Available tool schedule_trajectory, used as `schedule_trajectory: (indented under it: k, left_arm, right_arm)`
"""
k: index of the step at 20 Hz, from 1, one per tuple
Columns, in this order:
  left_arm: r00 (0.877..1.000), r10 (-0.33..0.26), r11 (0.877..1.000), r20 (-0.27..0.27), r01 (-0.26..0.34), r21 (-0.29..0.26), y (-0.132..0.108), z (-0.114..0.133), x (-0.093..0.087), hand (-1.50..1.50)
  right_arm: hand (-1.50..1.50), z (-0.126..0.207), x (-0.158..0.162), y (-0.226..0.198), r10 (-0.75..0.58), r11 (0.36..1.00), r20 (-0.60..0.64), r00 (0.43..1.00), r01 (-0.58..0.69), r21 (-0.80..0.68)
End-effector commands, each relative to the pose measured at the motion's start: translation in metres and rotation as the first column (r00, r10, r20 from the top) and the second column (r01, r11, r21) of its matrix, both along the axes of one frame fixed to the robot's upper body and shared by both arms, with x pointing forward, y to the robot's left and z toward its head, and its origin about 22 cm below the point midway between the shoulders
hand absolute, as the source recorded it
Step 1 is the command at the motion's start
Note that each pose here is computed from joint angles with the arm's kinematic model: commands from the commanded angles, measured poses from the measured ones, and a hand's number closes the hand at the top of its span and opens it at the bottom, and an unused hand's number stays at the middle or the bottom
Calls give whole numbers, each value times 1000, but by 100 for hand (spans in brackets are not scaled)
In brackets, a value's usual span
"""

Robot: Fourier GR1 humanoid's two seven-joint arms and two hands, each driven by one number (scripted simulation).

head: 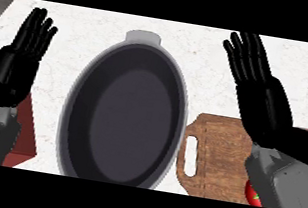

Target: Pick the tomato from the cutting board and place it in the pot

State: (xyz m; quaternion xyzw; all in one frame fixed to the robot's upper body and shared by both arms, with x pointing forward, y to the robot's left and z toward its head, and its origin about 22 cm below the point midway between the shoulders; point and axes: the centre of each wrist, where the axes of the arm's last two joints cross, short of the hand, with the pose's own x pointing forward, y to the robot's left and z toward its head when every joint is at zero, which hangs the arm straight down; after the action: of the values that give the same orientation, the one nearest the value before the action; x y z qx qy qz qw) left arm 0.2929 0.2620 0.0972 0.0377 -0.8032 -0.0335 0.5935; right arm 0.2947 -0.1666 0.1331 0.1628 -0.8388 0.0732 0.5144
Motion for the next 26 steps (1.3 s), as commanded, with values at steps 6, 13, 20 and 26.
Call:
schedule_trajectory:
  k: [6, 13, 20, 26]
  left_arm:
    - [960, 242, 970, -139, -241, 21, 46, -10, -11, 0]
    - [950, 193, 978, -244, -208, -34, 32, -12, -16, 0]
    - [952, 178, 982, -250, -190, -25, 27, -15, -15, 0]
    - [956, 152, 987, -251, -161, -17, 13, -7, -4, 0]
  right_arm:
    - [150, -40, -20, -185, -538, 817, -208, 817, 446, -364]
    - [-150, -89, -102, -243, -628, 653, -23, 777, 511, -560]
    - [-150, -16, -112, -249, -498, 680, -29, 866, 370, -632]
    - [-150, 21, -101, -226, -392, 553, -242, 887, 17, -833]
